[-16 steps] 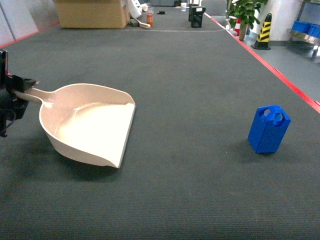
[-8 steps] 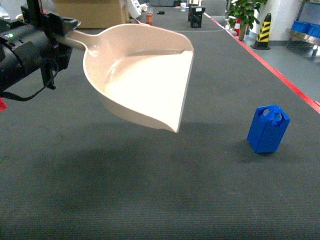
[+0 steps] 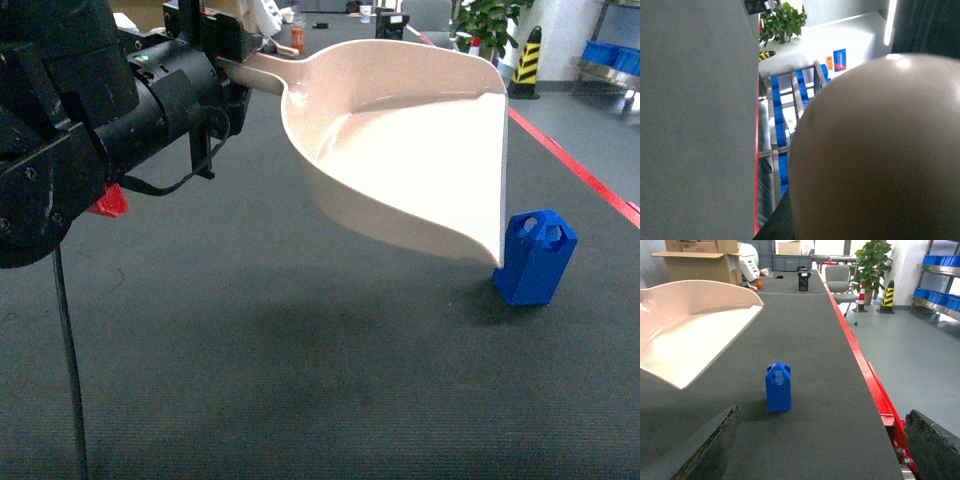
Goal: Place part in tray to right shelf
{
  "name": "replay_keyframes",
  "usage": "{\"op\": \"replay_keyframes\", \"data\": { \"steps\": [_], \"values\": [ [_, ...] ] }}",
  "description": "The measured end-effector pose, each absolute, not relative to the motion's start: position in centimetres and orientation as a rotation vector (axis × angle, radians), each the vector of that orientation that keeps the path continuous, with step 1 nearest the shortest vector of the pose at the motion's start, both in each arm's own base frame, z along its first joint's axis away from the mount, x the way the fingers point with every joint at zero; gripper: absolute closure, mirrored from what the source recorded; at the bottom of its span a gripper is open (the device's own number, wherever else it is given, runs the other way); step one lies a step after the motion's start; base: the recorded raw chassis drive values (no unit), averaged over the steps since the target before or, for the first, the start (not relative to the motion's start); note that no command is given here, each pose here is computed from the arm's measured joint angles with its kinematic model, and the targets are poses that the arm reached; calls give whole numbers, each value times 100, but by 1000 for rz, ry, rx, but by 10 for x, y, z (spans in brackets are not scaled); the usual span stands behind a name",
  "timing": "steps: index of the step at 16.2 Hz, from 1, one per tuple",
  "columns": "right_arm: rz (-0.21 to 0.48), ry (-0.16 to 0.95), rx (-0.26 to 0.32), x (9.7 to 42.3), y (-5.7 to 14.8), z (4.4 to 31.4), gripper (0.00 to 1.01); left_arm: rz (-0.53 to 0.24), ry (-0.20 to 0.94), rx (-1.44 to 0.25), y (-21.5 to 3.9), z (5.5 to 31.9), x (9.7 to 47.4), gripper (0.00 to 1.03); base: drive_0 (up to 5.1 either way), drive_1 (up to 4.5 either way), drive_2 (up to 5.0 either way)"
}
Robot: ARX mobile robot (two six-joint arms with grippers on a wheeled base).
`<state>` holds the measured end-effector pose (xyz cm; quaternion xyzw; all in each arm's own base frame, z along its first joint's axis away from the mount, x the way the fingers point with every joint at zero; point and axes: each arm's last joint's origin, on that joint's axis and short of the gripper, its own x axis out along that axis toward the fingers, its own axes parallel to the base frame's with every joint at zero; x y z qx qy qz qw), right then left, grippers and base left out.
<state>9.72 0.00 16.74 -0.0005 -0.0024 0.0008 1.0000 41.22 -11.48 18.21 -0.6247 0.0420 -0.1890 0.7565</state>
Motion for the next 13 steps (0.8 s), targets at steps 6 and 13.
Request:
{"op": "replay_keyframes", "data": {
  "steps": [6, 13],
  "values": [
    [-75, 390, -9, 147, -14, 184, 3, -407, 102, -1360, -115, 180, 413, 87, 0, 0, 0],
    [-18, 441, -14, 197, -15, 190, 3, -409, 99, -1360, -115, 180, 413, 87, 0, 0, 0]
  ]
}}
